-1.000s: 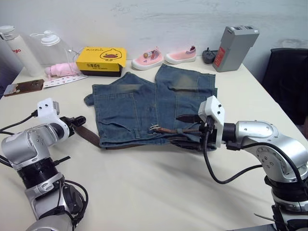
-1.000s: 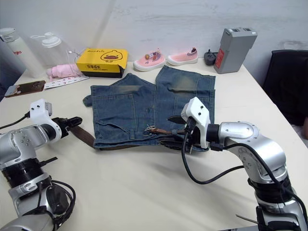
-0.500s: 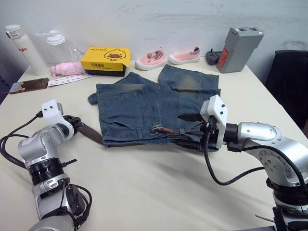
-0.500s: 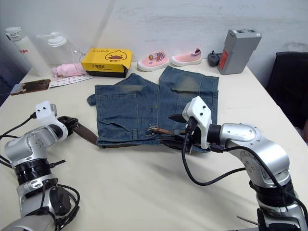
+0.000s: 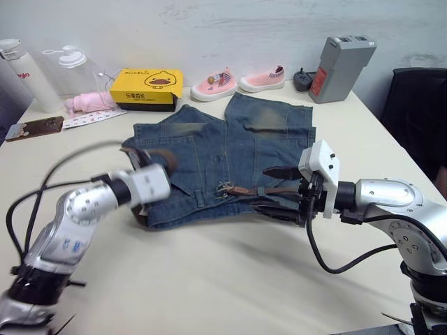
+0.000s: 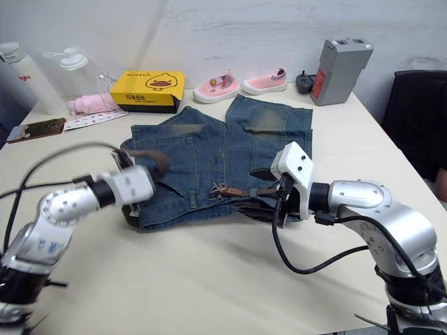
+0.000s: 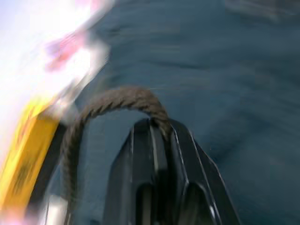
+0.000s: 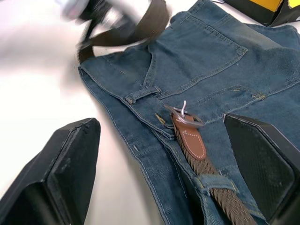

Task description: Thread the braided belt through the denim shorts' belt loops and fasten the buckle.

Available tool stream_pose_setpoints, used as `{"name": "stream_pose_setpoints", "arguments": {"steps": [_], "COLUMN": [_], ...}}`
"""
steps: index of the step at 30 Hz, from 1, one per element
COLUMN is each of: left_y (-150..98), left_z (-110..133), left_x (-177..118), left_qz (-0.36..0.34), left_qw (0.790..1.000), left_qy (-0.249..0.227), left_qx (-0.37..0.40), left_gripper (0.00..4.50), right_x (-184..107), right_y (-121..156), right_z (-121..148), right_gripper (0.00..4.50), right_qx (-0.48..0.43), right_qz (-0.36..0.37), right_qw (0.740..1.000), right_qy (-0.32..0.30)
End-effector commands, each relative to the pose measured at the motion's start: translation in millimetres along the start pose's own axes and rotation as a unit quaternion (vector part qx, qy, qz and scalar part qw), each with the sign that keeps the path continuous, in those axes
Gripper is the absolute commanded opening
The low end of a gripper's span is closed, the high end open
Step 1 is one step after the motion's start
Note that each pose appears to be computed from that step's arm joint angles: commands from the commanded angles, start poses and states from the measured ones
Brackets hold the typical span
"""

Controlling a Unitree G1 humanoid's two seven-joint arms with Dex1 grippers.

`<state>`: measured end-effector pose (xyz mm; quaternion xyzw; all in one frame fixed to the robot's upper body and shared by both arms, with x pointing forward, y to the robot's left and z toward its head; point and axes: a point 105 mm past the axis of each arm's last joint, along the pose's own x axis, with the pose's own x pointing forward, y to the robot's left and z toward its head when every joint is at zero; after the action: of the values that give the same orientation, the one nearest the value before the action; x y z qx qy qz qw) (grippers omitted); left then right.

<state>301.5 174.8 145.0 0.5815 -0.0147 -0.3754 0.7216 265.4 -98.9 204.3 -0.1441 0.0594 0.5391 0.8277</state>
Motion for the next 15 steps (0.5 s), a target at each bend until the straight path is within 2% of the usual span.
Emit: {"name": "stream_pose_setpoints", "arguments": {"steps": [1, 4, 7, 9, 12, 15], "left_y": [-5.0, -8.7, -10.0, -2.0, 1.9, 2.0], "left_z": [6.3, 11.4, 21.2, 31.2, 40.4, 41.9], "left_x": [-7.1, -9.4, -11.2, -13.5, -20.8, -25.9], "left_qz": [-0.019, -0.026, -0.048, -0.055, -0.113, -0.165], "left_qw": [0.998, 0.998, 0.993, 0.987, 0.969, 0.954], "left_qy": [-0.026, -0.06, -0.106, -0.144, -0.191, -0.209], "left_qx": [0.058, 0.024, -0.016, -0.044, -0.107, -0.141], "left_gripper": [0.02, 0.02, 0.02, 0.02, 0.02, 0.02], "right_x": [6.5, 22.5, 46.7, 59.0, 76.1, 90.7], "right_y": [-1.3, -7.4, 5.7, 13.0, 21.4, 23.2], "right_z": [7.2, 4.1, 13.7, 19.2, 20.4, 17.6], "right_gripper": [4.5, 4.5, 4.5, 4.5, 4.5, 4.5], "right_qx": [-0.068, -0.146, -0.223, -0.266, -0.34, -0.367], "right_qz": [-0.015, -0.044, -0.033, -0.027, -0.016, -0.017], "right_qw": [0.998, 0.988, 0.974, 0.963, 0.939, 0.927], "right_qy": [0.006, 0.024, -0.008, -0.031, -0.054, -0.077]}}
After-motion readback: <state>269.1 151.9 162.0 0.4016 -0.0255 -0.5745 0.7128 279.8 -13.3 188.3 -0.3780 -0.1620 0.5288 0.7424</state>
